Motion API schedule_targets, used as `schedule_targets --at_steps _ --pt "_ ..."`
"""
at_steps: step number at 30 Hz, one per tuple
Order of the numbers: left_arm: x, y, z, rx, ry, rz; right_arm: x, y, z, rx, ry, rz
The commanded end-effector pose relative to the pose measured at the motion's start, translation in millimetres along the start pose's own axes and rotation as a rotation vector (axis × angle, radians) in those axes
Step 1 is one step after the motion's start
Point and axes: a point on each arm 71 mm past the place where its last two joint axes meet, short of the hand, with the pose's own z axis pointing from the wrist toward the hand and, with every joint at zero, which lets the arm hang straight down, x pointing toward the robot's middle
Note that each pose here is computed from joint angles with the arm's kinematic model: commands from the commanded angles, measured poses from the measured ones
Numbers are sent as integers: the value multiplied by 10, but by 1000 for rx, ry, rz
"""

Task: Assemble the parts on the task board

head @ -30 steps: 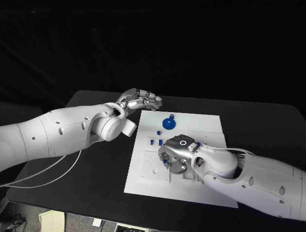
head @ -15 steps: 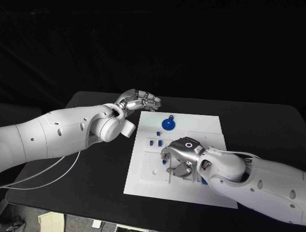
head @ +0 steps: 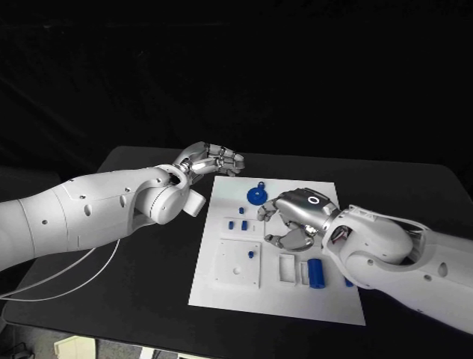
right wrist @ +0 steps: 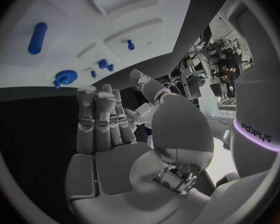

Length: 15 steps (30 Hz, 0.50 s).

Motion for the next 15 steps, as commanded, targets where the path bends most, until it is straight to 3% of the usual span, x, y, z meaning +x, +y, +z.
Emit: schedule_targets --at_steps 1,6,15 --pt "14 -17 5 11 10 -10 -88 -141 -50 26 33 89" --pt "17 -17 9 12 11 -11 -258 -433 -182 80 42 58" --pt "32 -19 11 14 25 -19 -237 -764 -285 163 94 7"
